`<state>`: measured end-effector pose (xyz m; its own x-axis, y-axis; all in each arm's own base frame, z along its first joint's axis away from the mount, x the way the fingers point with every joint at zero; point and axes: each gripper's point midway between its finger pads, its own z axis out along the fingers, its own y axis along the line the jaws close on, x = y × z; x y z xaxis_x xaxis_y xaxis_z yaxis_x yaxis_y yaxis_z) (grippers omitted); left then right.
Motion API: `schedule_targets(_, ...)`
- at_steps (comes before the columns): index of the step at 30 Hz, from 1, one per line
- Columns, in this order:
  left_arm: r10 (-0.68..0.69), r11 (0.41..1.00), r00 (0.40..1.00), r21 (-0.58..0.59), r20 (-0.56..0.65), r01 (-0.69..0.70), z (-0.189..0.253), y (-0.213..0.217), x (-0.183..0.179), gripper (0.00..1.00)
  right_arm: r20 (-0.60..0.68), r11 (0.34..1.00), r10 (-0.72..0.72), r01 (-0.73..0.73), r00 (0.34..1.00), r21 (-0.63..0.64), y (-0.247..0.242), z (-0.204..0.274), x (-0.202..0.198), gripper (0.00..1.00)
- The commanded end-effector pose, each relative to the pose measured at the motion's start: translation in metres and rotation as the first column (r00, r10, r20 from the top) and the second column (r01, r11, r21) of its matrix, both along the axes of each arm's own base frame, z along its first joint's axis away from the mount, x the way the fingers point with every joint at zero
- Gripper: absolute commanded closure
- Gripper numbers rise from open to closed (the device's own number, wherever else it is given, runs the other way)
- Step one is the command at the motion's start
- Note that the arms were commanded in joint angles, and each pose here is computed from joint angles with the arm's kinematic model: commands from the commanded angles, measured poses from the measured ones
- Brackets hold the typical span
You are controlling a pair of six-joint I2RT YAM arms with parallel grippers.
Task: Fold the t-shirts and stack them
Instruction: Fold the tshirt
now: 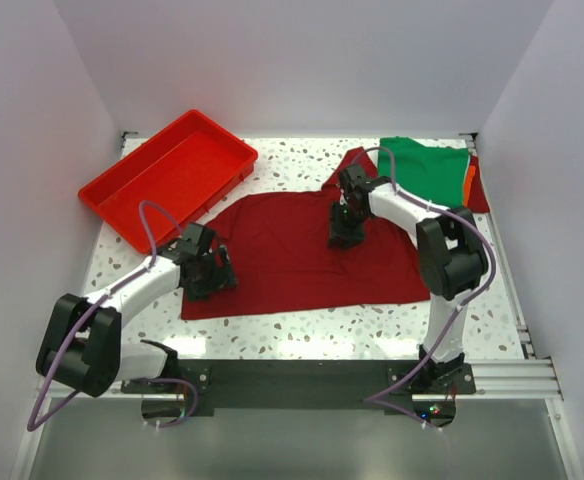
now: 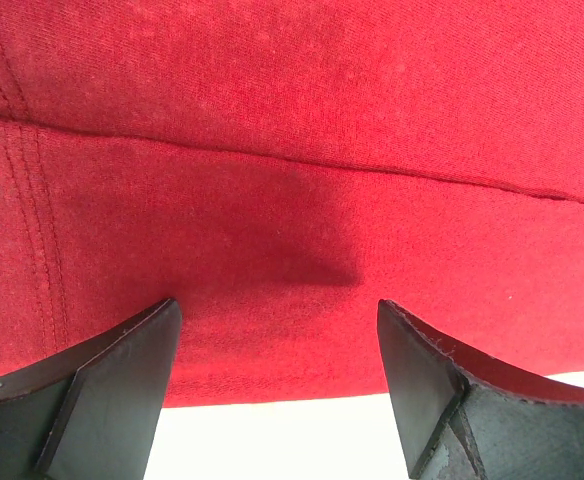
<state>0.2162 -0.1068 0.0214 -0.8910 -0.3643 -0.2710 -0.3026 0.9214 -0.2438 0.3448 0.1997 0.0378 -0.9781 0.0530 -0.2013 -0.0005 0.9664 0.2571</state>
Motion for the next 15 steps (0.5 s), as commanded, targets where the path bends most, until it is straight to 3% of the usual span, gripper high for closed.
schedule_targets(1,-0.020,1.000,0.999,0.003,0.038,0.020,0.005,-0.004,0.012,0.16,0.064,1.000,0.023,-0.023,0.998,-0.002,0.008,0.012,0.020,0.56)
schedule_targets(5,-0.022,1.000,0.999,-0.004,0.031,0.022,0.003,-0.005,0.011,0.16,0.054,1.000,0.026,-0.026,0.998,-0.006,0.010,0.006,0.024,0.59)
schedule_targets(15,-0.023,1.000,1.000,-0.004,0.018,0.023,-0.001,-0.005,0.008,0.15,0.053,0.998,0.058,-0.058,0.997,0.001,0.018,0.007,0.021,0.94)
